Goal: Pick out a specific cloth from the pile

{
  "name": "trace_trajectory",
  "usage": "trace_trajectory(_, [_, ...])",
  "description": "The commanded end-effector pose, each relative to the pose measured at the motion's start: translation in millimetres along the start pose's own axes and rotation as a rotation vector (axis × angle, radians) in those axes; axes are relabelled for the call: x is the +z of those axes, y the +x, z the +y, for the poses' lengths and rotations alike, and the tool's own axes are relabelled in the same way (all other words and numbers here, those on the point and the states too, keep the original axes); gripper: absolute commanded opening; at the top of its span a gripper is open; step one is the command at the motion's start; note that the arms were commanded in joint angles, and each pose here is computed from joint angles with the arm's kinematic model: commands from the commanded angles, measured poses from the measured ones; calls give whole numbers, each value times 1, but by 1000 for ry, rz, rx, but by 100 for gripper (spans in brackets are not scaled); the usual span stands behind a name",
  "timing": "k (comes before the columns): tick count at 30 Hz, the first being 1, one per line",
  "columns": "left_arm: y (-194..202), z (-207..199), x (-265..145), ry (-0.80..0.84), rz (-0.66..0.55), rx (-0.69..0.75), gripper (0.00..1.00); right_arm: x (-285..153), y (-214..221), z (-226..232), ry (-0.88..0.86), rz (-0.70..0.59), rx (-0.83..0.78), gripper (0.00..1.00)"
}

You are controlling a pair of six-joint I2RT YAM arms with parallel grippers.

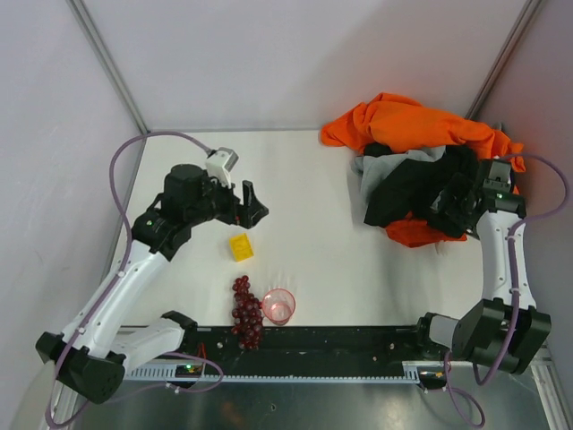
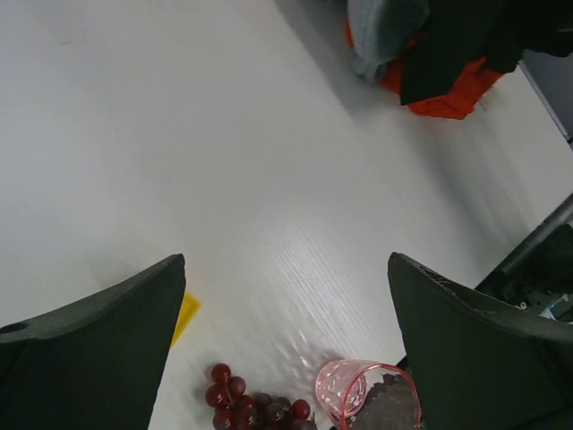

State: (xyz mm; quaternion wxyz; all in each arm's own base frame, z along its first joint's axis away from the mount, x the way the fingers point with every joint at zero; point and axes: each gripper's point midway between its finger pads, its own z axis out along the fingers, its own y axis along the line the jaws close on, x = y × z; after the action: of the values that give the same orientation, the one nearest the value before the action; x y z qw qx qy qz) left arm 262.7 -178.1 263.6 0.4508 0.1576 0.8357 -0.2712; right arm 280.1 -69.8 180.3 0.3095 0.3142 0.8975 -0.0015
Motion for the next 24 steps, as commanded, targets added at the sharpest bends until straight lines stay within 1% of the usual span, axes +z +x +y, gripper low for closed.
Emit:
trace_trajectory(1, [-15,-31,6,122,-10,9,100,12,-13,20,-46,-31,-20,99])
trace_trajectory(7, [-2,-34,20,133,31,-2,100,42,-17,32,-22,6,-35,99])
trace_trajectory(12, [15,-34,31,139,71,-13,100,71,-27,36,36,22,-56,99])
trace_trajectory(15, [25,-33,38,140,96,-17,100,88,-32,35,85,35,-73,96])
trace_trajectory(17, [32,-32,42,140,111,-19,100,98,-35,34,110,37,-80,92])
trace_trajectory(19, [38,-30,47,136,127,-22,100,107,-37,35,116,42,-87,81])
trace_trajectory(20, [41,-29,49,135,134,-24,99,112,-36,36,117,50,-90,71])
trace_trajectory(23, [50,-26,55,129,155,-28,99,122,-33,37,119,70,-96,36])
trace_trajectory(24, [53,-25,56,127,160,-29,99,124,-32,37,118,78,-100,29])
